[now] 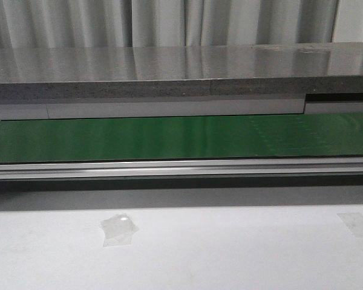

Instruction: Move button from left to right

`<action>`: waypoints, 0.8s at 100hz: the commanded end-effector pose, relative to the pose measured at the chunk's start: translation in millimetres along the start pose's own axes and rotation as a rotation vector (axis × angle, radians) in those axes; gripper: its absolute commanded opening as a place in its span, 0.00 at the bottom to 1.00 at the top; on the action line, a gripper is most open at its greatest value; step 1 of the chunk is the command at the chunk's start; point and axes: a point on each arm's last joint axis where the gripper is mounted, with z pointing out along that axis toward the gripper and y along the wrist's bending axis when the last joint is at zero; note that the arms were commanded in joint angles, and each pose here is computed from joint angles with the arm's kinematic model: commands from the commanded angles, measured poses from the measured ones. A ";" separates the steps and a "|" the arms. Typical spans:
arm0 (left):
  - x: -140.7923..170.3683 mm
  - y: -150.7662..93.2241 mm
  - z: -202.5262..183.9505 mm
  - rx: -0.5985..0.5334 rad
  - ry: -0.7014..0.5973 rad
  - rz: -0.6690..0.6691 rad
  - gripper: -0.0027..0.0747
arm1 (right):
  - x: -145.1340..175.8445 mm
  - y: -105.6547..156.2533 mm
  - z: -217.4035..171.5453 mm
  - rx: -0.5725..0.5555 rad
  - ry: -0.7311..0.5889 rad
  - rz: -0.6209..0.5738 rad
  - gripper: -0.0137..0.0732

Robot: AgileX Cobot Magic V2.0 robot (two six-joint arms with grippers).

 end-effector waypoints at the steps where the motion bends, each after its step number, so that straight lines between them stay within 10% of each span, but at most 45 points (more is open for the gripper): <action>1: -15.6 3.0 -1.5 -0.028 -0.095 -0.014 0.01 | -12.0 -0.5 -3.5 0.006 -0.135 0.002 0.08; 80: -15.6 3.0 -1.5 -0.028 -0.095 -0.014 0.01 | 2.4 -0.7 -1.1 0.007 -0.083 0.004 0.08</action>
